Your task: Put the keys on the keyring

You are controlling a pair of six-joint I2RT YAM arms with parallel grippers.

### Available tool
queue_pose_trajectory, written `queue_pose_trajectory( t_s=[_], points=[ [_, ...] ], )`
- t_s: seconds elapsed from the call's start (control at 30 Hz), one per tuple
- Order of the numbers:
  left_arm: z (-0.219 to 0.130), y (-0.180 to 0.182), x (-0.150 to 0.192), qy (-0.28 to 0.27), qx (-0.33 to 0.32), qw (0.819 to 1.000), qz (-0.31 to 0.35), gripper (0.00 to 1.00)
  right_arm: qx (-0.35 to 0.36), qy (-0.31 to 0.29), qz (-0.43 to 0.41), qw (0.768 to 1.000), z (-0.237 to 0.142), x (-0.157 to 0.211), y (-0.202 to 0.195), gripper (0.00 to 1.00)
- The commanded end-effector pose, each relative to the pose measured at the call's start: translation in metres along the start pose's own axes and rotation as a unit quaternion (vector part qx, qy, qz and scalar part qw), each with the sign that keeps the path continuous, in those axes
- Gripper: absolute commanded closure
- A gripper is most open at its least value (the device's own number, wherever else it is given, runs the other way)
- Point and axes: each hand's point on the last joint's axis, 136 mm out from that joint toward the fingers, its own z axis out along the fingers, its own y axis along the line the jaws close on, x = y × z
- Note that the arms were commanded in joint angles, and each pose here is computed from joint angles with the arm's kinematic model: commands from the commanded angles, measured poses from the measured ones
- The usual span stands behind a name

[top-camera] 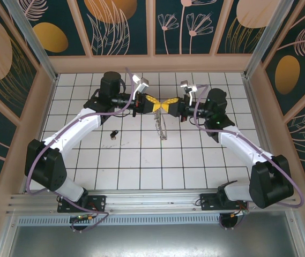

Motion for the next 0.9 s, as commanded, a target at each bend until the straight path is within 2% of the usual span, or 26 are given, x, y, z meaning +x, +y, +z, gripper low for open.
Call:
queue_pose_trajectory(
  t_s=[0.0, 0.17, 0.3, 0.37, 0.47, 0.6, 0.63, 0.73, 0.87],
  points=[
    [0.000, -0.009, -0.011, -0.007, 0.018, 0.999, 0.028, 1.00, -0.018, 0.001, -0.016, 1.000, 0.003, -0.001, 0.006, 0.94],
    [0.001, -0.008, -0.010, -0.006, 0.019, 0.999, 0.026, 1.00, -0.025, 0.005, -0.010, 1.000, 0.006, 0.002, 0.005, 0.86],
    [0.001, -0.008, -0.011, -0.006, 0.019, 0.999, 0.026, 1.00, -0.026, 0.006, -0.009, 1.000, 0.008, 0.003, 0.004, 0.85],
    [0.001, -0.008, -0.011, -0.006, 0.019, 0.999, 0.027, 1.00, -0.026, 0.007, -0.009, 1.000, 0.008, 0.003, 0.004, 0.88],
    [0.001, -0.008, -0.011, -0.007, 0.019, 0.999, 0.027, 1.00, -0.025, 0.006, -0.011, 1.000, 0.008, 0.003, 0.004, 1.00],
    [0.000, -0.005, -0.013, -0.013, 0.006, 1.000, 0.023, 1.00, -0.020, 0.005, -0.014, 1.000, 0.008, 0.003, 0.002, 1.00],
    [-0.001, -0.003, -0.015, -0.020, -0.005, 1.000, 0.023, 0.97, -0.017, 0.002, -0.017, 1.000, 0.007, 0.002, 0.002, 1.00],
    [-0.008, 0.007, -0.026, -0.052, -0.064, 0.996, 0.027, 0.76, -0.011, -0.009, -0.026, 1.000, 0.004, -0.004, 0.002, 1.00],
    [-0.021, 0.017, -0.037, -0.098, -0.129, 0.987, 0.017, 0.65, -0.010, -0.031, -0.051, 0.998, -0.001, -0.017, 0.011, 1.00]
  ],
)
